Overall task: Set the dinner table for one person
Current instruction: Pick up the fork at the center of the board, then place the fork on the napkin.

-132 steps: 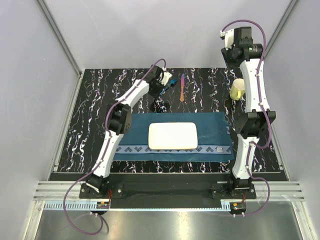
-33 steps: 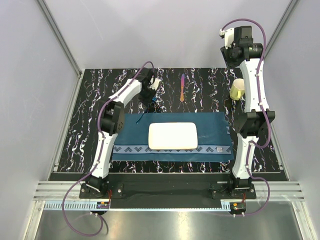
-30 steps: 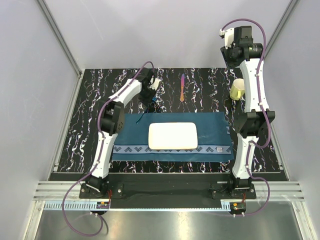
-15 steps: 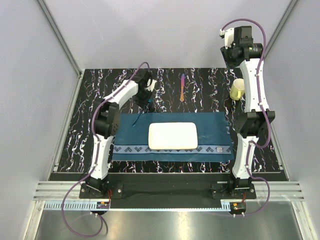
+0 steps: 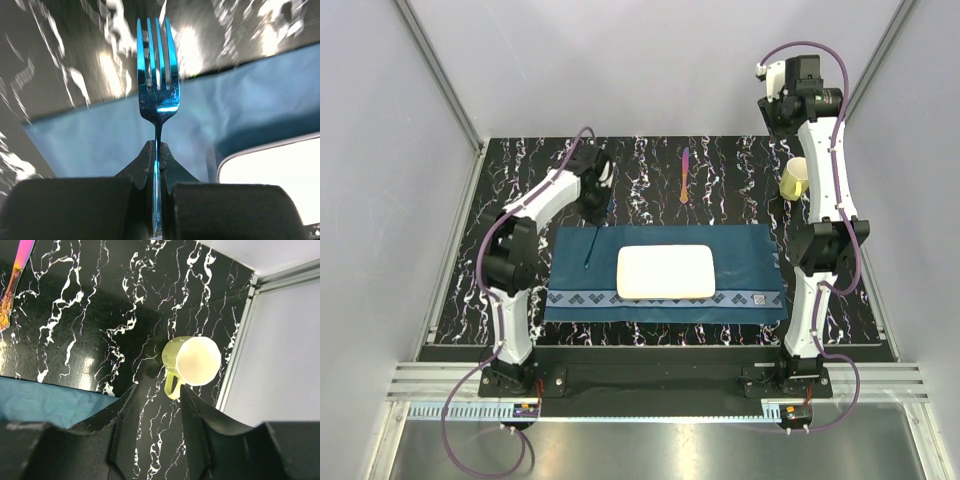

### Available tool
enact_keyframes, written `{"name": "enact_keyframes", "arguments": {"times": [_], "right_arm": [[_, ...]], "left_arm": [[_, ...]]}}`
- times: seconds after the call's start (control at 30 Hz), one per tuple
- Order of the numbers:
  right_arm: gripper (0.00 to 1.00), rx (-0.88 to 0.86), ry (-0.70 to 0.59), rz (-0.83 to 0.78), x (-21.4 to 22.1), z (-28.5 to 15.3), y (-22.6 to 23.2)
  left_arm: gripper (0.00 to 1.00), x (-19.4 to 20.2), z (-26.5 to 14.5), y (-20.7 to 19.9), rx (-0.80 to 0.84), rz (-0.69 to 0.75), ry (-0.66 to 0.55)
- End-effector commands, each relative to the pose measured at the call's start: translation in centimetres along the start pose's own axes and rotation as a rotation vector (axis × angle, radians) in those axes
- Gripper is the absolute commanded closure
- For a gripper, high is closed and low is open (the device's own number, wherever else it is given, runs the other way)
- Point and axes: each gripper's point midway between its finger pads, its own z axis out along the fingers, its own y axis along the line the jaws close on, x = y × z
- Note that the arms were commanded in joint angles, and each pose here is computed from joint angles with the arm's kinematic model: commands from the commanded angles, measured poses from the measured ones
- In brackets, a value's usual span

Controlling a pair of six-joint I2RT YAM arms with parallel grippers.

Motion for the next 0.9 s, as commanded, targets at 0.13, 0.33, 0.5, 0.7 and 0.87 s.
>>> {"name": "enact_keyframes", "arguments": {"times": [0.13,0.33,0.5,0.7,0.87], "right_arm": [[0.56,-0.025,-0.04,-0.005,-0.8,-2.3,0.9],[0.56,-0.031,-0.023,-0.008,-0.4,-2.3,1.3],[0.56,-0.031,-0.032,-0.02,-0.7,-2.9,1.7],[0.56,-0.029,-0.039,-0.023,-0.7,-4.1,1.8],[0.56,-0.026,-0.052,-0.025,-0.9,-4.9,1.9]], "left_arm": [[1.0,2.5,-1.2,0.9,-0.033,-0.157,-0.043],[1.0,4.8,-1.3,2.1,-0.08,-0.24,-0.039],[1.0,6.4,-0.6,1.8,-0.066,-0.243,-0.012],[1.0,7.4,0.4,0.5,-0.046,-0.224,0.008],[1.0,8.2,1.4,0.2,-0.049,-0.199,0.012]]}}
